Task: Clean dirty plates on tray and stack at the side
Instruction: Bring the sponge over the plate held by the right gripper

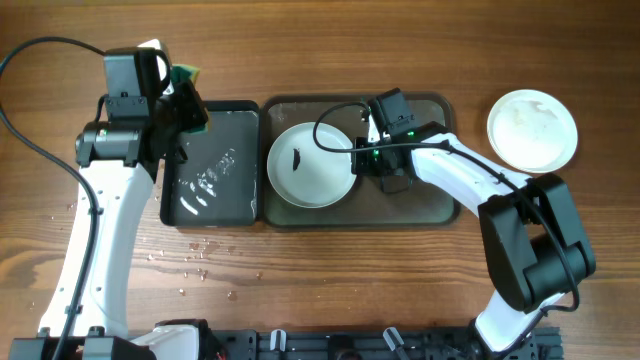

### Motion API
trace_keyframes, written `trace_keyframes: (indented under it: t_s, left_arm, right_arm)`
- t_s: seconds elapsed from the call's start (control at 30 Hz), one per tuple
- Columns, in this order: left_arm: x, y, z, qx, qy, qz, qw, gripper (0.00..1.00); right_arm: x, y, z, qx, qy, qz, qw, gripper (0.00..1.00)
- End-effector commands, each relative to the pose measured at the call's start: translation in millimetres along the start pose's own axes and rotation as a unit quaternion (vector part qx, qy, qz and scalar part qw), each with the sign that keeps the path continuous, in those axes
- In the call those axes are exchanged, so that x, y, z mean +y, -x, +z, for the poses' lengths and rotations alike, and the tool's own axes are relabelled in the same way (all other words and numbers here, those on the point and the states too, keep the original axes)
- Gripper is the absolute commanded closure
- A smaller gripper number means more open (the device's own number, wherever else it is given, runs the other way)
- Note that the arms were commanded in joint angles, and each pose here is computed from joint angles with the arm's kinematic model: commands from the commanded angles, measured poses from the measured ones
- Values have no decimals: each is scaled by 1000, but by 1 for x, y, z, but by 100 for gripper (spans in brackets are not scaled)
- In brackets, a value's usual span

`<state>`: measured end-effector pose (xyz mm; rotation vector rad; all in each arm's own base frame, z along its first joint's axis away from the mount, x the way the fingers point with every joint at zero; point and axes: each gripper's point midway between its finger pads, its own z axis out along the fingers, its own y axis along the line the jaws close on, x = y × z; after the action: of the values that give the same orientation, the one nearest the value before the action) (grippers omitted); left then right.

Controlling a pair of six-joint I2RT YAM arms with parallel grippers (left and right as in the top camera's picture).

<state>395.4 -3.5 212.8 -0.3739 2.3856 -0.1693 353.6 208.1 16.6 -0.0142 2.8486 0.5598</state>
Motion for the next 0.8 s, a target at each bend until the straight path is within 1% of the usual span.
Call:
trace_keyframes:
  t_s: [0.0,0.1,0.27,0.37,0.63,0.77]
  left_arm:
    - [-2,3,8,1,5,23,1000,96]
    - [-16,-7,17,26,-26,26,999,96]
    - [-34,-28,37,63,-38,44,996,96]
    - [-52,-46,49,90,-50,58,993,96]
    - [-99,-101,73,164,-71,54,982,96]
    - [-117,-125,84,190,-79,74,976,96]
  right_arm:
    - [-1,-8,7,16,5,7,1000,96]
    - [-1,-7,7,15,5,24,1000,96]
    - [-1,-7,7,14,6,35,999,96]
    - [-1,-7,7,14,6,45,999,96]
    - [-1,-7,7,14,6,45,999,96]
    - [-1,-7,7,14,5,45,999,96]
